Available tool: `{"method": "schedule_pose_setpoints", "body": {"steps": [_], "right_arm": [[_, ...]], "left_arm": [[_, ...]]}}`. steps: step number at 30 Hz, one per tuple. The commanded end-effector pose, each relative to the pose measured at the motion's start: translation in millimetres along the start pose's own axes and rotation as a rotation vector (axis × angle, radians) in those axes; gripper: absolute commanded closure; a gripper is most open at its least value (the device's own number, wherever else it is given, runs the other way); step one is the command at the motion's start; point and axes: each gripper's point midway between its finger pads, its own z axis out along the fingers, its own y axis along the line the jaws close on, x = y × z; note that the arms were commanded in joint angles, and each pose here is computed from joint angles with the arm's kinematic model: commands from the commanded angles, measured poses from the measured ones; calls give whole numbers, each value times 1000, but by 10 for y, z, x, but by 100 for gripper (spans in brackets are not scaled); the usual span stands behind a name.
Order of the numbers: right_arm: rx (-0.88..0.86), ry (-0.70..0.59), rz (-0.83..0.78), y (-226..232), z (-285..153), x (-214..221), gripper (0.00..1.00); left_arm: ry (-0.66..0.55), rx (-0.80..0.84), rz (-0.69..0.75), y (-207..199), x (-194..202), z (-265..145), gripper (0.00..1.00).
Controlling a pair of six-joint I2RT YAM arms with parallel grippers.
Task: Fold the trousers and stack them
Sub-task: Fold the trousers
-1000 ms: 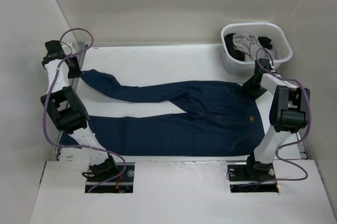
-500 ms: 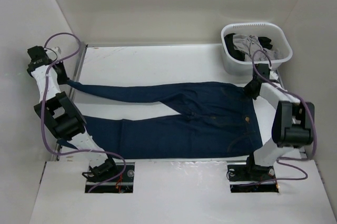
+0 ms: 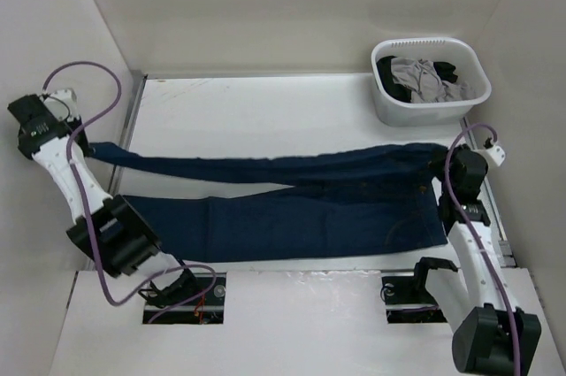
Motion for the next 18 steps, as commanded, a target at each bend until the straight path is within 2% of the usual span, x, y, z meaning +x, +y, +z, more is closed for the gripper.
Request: {"method": "schedule_pose_setpoints", "body": {"steps": [1, 2, 4, 6, 8, 10, 11, 14, 18], "right_arm": [[-20, 14, 93, -17, -142, 123, 82], [6, 20, 139, -106, -210, 167, 76], [67, 47, 230, -278, -390, 274, 72], [174, 86, 332, -526, -590, 419, 57], [275, 145, 430, -719, -819, 629, 50], [352, 193, 483, -861, -998, 806, 24], [377, 214, 495, -905, -1055, 877, 0], [369, 253, 481, -877, -1051, 963, 0], [310, 266, 503, -596, -866, 875, 0]], "left_arm": [[8, -62, 46, 166, 357, -274, 100], [27, -67, 45, 192, 516, -300, 100], [66, -75, 47, 233, 851, -365, 100], [100, -84, 57, 269, 1174, -431, 100], [130, -91, 77, 287, 1461, -477, 100], [164, -84, 90, 292, 1724, -485, 100], [172, -76, 90, 276, 1805, -481, 100], [193, -44, 103, 188, 1964, -453, 100], [200, -18, 103, 91, 1990, -406, 100]]}}
